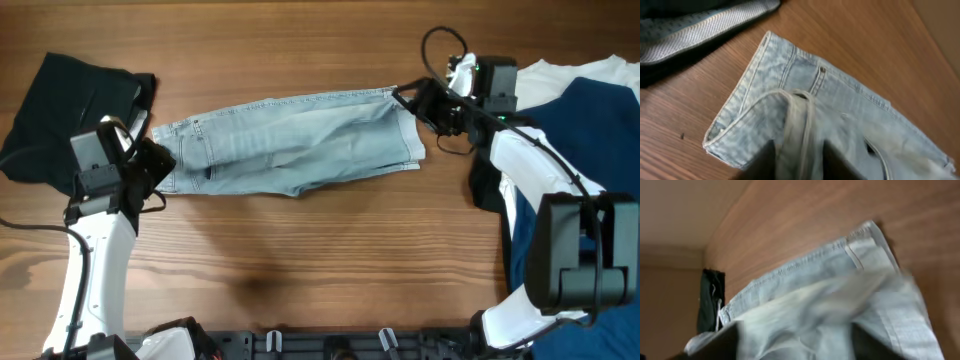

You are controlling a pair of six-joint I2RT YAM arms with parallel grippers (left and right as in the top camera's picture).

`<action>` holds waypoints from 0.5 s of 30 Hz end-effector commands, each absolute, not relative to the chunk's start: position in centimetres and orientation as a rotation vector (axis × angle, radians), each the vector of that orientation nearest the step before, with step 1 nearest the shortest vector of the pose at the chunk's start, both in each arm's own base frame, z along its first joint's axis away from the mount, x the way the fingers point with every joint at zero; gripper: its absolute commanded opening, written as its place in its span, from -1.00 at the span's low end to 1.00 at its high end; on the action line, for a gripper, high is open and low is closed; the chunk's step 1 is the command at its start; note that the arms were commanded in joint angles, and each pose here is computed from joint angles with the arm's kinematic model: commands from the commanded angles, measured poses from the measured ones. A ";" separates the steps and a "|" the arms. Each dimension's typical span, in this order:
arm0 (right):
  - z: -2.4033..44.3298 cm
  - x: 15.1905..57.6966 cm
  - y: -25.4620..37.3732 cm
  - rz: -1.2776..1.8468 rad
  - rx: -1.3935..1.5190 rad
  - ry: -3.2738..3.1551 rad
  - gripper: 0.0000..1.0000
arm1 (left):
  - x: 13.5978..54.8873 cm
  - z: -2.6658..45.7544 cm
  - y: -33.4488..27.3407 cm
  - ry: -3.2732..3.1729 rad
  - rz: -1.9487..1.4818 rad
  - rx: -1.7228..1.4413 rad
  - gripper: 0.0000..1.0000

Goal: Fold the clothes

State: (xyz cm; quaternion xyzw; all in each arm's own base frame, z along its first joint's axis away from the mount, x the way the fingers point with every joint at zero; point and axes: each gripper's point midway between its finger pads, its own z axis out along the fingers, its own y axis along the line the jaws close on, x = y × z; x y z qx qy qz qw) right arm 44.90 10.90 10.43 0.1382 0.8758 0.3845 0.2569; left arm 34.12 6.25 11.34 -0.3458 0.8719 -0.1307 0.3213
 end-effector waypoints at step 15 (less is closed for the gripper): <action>2.7 37.7 4.8 0.638 0.388 2.787 0.51 | 31.3 9.0 6.1 2.480 -0.236 -0.826 -0.05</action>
